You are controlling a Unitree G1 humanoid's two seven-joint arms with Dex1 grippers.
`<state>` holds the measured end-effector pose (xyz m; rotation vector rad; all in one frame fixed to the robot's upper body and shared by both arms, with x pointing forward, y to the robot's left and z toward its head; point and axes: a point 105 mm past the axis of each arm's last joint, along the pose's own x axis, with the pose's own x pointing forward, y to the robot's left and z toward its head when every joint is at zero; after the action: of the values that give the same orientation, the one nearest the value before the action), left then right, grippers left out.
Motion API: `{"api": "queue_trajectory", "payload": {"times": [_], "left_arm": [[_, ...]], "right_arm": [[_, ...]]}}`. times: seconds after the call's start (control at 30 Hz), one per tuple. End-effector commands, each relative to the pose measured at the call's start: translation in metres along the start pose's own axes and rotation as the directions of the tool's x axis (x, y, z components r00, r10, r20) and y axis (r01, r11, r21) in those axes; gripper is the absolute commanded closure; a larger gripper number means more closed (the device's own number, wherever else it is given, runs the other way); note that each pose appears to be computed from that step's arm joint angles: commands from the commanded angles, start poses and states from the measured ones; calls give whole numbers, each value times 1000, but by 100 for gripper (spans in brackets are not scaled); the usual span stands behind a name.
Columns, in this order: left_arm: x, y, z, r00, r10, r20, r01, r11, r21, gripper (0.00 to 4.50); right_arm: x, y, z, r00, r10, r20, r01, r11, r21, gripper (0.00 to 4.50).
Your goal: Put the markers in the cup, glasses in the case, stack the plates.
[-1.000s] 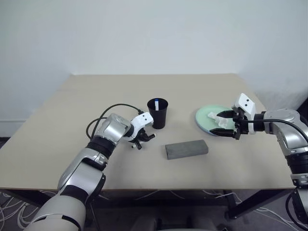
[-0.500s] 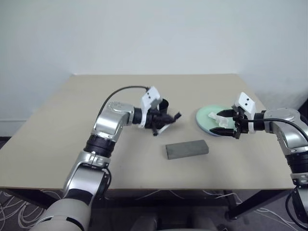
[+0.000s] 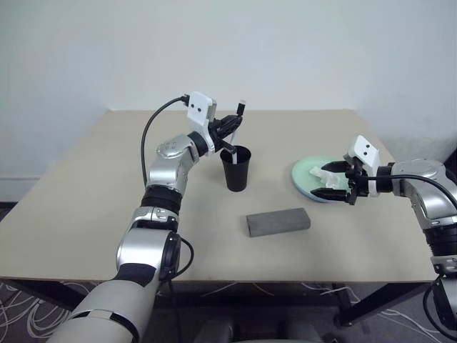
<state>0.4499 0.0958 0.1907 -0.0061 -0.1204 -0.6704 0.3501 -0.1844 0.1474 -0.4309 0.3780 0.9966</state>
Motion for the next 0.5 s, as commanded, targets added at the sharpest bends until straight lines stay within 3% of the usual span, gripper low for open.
{"api": "queue_trajectory", "payload": {"times": [0.03, 0.5], "left_arm": [[7, 1, 20, 996, 32, 89, -36, 998, 46, 447], [9, -5, -11, 994, 85, 68, -86, 996, 23, 447]], "right_arm": [[-7, -5, 17, 999, -19, 42, 21, 999, -47, 0], [-7, -5, 17, 999, -21, 47, 23, 999, -45, 0]]}}
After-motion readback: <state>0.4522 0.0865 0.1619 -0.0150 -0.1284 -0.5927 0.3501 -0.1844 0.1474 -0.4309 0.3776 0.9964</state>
